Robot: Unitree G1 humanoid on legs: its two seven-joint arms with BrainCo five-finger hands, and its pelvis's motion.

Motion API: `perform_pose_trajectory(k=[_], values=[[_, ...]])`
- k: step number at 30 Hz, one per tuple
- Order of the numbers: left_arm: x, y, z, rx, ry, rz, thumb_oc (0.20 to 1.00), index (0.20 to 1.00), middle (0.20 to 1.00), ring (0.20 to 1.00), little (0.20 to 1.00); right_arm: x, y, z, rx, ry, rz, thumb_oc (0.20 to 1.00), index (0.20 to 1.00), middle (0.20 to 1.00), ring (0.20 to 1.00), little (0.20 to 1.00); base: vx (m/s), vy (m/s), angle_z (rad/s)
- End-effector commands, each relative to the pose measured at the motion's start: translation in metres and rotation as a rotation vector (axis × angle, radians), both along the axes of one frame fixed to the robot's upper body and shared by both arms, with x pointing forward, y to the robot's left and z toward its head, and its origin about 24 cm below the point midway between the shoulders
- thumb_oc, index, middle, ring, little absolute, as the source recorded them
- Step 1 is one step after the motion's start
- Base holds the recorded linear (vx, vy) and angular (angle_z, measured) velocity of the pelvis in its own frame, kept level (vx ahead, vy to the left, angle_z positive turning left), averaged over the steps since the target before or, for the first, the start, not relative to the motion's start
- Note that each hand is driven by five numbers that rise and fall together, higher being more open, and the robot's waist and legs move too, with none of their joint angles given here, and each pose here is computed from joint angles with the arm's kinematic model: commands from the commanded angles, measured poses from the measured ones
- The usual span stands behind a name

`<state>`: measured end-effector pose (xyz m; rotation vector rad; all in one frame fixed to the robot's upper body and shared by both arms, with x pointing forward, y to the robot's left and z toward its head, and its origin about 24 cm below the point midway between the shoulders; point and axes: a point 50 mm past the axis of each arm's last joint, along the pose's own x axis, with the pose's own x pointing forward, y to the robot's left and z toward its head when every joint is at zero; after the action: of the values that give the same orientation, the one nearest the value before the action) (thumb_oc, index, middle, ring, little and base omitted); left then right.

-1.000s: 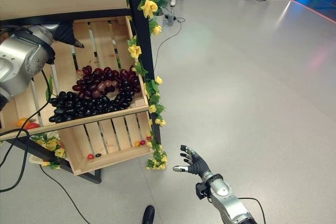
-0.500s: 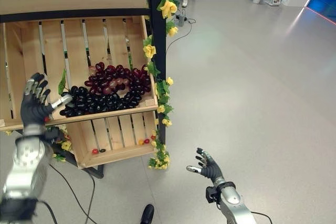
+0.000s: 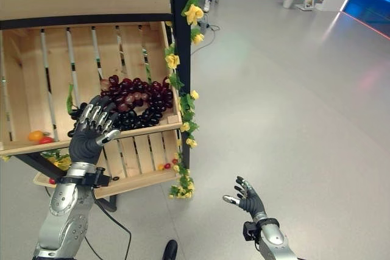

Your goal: Pick up the fruits from the basket on one side to the basket on the other side

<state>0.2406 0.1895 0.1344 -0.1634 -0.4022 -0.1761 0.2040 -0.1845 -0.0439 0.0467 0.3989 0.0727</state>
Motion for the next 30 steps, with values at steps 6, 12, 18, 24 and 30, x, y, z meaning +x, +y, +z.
perform_pose_trajectory(k=[6, 12, 18, 24, 30], values=[[-0.008, -0.003, -0.017, 0.085, 0.081, -0.044, 1.0, 1.0, 1.0, 1.0, 1.0, 0.012, -0.008, 0.031, 0.013, -0.175, -0.081, 1.0, 1.0, 1.0, 1.0, 1.0, -0.12, 0.071, -0.37], [0.002, 0.001, -0.026, 0.098, 0.121, 0.019, 1.0, 1.0, 1.0, 1.0, 1.0, 0.019, -0.01, 0.043, 0.012, -0.238, -0.133, 1.0, 1.0, 1.0, 1.0, 1.0, -0.24, 0.043, -1.42], [0.003, 0.011, -0.035, 0.092, 0.168, 0.097, 1.0, 1.0, 1.0, 1.0, 1.0, 0.028, -0.017, 0.058, -0.027, -0.304, -0.193, 1.0, 1.0, 1.0, 1.0, 1.0, -0.13, -0.035, -0.74], [0.005, 0.013, -0.04, 0.062, 0.194, 0.137, 1.0, 1.0, 1.0, 1.0, 1.0, 0.035, -0.012, 0.069, -0.033, -0.345, -0.166, 1.0, 1.0, 1.0, 1.0, 1.0, -0.13, -0.113, -1.58], [0.013, 0.001, -0.052, -0.05, 0.228, 0.128, 1.0, 1.0, 1.0, 1.0, 1.0, 0.031, -0.027, 0.075, -0.097, -0.372, -0.207, 1.0, 1.0, 1.0, 1.0, 1.0, -0.06, -0.231, -0.56]])
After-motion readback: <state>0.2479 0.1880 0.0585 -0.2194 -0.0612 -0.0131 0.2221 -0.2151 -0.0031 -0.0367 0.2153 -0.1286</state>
